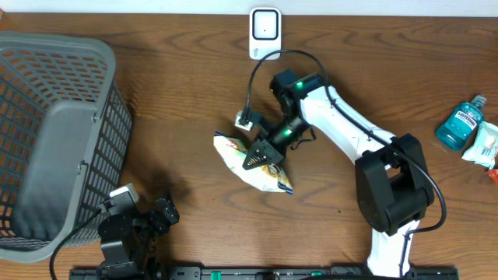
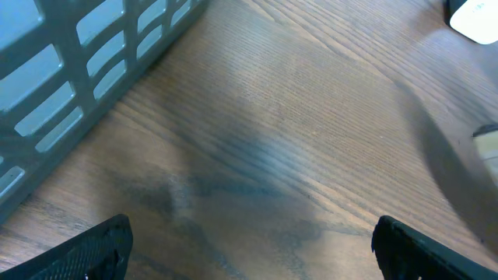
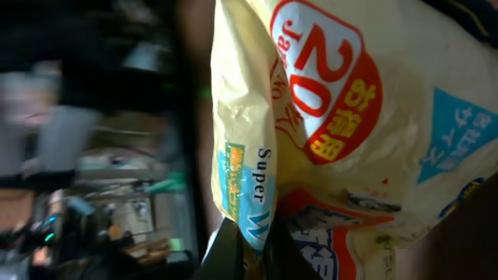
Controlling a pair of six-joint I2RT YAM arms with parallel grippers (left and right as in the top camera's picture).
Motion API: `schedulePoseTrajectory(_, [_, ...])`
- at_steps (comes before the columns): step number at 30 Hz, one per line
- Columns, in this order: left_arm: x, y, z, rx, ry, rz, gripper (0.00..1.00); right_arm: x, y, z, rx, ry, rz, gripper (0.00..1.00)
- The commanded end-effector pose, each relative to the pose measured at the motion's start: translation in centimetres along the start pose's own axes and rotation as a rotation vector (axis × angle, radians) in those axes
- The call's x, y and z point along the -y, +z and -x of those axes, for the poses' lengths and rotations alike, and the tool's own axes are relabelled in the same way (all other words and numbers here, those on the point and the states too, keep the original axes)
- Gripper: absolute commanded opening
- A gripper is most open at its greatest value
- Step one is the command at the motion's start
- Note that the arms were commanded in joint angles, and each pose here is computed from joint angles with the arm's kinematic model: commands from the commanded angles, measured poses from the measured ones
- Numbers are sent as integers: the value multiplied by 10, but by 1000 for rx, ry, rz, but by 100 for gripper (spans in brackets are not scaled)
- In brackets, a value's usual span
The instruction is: Scan the item barcode
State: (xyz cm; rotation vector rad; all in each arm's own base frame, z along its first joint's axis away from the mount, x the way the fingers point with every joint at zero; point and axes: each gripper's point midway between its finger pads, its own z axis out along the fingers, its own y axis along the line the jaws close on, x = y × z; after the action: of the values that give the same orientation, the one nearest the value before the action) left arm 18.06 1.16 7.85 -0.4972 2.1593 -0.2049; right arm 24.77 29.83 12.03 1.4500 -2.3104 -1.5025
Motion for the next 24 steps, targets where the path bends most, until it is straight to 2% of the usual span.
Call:
schedulePoseTrajectory(1, [0,-2,3,13,8,3,98,-43,-14,28,223,-267,190,1])
schedulePoseTrajectory(6, [0,-2,3,13,8,3,98,-44,-5,21,207,-327,192,1])
schedulePoseTrajectory(9, [0,-2,3,13,8,3,98,-14,12,0,42,-413,50,1])
schedulePoseTrajectory(11, [0,-2,3,13,8,3,98,12,18,-11,-62,-353,-70,1])
schedulePoseTrajectory(13, [0,-2,3,13,8,3,98,45,15,-15,-130,-209,-245,1])
schedulePoseTrajectory(16, [0,-2,3,13,8,3,98,81,0,-11,-152,-77,-470,1])
schedulePoseTrajectory(21, [0,-2,3,13,8,3,98,98,-6,-4,-148,-50,-596,1])
schedulePoseTrajectory(22, [0,-2,3,13,8,3,98,98,-4,-4,-153,-52,-600,3])
schedulePoseTrajectory(23, [0,-2,3,13,8,3,98,98,-3,-4,-160,-49,-613,13])
schedulePoseTrajectory(24, [0,-2,3,13,8,3,98,99,-1,-3,-165,-39,-633,37])
